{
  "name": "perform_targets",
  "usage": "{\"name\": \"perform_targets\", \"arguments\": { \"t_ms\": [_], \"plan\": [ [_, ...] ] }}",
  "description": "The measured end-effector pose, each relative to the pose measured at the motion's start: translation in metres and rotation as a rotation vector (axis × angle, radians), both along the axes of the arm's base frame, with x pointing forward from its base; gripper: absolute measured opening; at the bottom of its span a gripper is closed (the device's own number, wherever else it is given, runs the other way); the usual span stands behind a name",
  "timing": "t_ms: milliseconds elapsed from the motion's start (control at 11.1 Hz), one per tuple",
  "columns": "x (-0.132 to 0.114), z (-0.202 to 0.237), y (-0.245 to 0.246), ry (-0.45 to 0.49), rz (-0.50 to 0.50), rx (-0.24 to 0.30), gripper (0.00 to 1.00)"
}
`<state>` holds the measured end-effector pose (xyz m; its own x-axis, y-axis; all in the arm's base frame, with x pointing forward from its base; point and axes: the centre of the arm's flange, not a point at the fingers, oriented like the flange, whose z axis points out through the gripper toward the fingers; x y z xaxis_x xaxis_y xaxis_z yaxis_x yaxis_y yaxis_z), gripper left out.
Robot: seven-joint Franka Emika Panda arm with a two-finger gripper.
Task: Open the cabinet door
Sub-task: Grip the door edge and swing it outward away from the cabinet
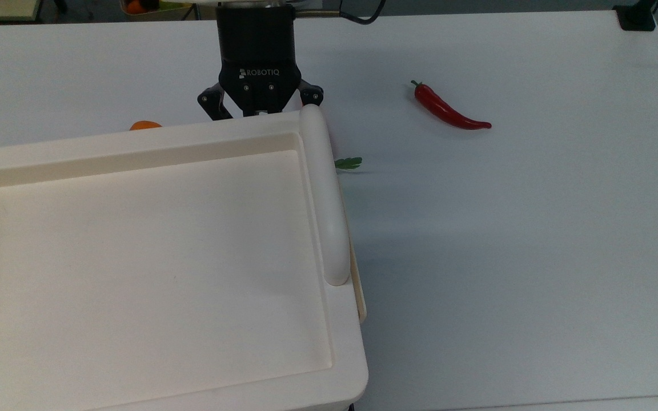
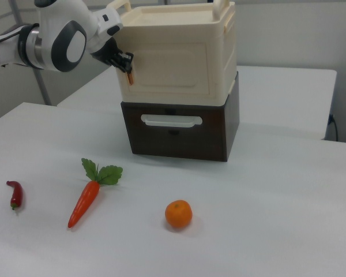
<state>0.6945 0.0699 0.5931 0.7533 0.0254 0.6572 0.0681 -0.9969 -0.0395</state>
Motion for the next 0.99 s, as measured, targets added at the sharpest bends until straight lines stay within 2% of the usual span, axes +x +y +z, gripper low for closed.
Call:
{"name": "perform_targets", "arguments": {
  "t_ms": [450, 900, 991],
  "plan": [
    [-0.004, 0.003, -0.003, 0.039, -0.001, -0.001, 0.15],
    [-0.038, 0.021, -0.032, 0.258, -0.005, -0.015, 0.15],
    [-0.047, 0.024, -0.045, 0.312, -0.019, -0.014, 0.19]
  ]
}}
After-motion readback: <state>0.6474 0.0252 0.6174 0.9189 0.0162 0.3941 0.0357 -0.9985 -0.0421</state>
